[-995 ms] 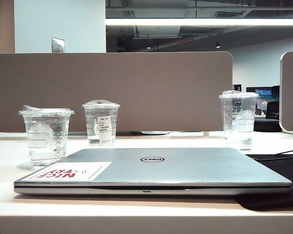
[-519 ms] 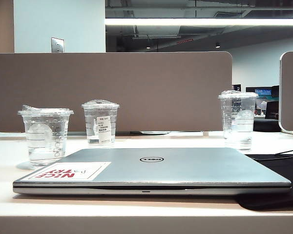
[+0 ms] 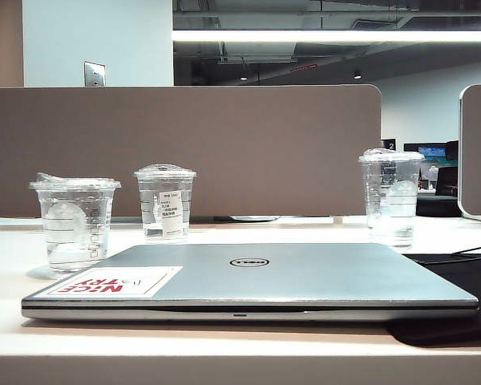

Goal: Pick up the coffee cup on the middle and place it on the left side of the laptop.

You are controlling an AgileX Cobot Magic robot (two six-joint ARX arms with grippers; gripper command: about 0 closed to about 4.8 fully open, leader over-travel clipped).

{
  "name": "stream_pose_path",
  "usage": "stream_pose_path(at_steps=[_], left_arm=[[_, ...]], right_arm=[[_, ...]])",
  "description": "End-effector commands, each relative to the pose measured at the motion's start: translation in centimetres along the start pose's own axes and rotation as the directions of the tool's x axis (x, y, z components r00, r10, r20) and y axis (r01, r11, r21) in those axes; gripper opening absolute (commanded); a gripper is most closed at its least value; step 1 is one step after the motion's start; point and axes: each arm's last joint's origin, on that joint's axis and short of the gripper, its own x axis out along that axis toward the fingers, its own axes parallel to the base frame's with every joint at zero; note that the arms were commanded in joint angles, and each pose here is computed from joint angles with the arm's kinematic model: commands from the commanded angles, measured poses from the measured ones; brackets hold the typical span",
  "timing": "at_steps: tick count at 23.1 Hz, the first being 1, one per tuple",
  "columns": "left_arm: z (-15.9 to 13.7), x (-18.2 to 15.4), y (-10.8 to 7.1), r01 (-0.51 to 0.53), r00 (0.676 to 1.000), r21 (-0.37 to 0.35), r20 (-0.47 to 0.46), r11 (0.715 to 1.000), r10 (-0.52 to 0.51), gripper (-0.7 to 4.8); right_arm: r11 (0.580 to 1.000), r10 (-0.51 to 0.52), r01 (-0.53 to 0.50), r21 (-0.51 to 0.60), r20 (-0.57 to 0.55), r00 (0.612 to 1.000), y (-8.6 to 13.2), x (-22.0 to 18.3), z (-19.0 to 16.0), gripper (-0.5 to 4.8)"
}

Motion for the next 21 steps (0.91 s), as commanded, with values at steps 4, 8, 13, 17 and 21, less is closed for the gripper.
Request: stream_pose_path(at_steps=[4, 8, 13, 17, 21], left_arm=[[0.24, -0.03, -0.05, 0.023, 1.000, 0.003, 0.018, 1.000, -0.024, -0.06], [0.24, -0.03, -0.03, 0.018, 1.000, 0.000, 0.017, 1.000, -0.018, -0.06], [0.24, -0.03, -0.03, 0.018, 1.000, -0.005, 0.017, 1.000, -0.018, -0.06], [0.24, -0.03, -0.04, 0.019, 1.000, -0.008, 0.017, 1.000, -0.019, -0.06], [0.24, -0.03, -0.04, 0.021, 1.000, -0.008, 0.017, 1.000, -0.020, -0.06]], right_arm=[[1.000, 0.000, 0.000, 0.000, 0.021, 1.000, 0.00, 0.01, 0.11, -0.05], [1.000, 0.000, 0.000, 0.000, 0.021, 1.000, 0.00, 0.01, 0.11, -0.05], [1.000, -0.001, 0.001, 0.000, 0.021, 1.000, -0.01, 0.01, 0.11, -0.05], [1.000, -0.001, 0.001, 0.000, 0.021, 1.000, -0.01, 0.01, 0.11, -0.05], [1.000, -0.002, 0.002, 0.000, 0.021, 1.000, -0.02, 0.01, 0.10, -0.05]])
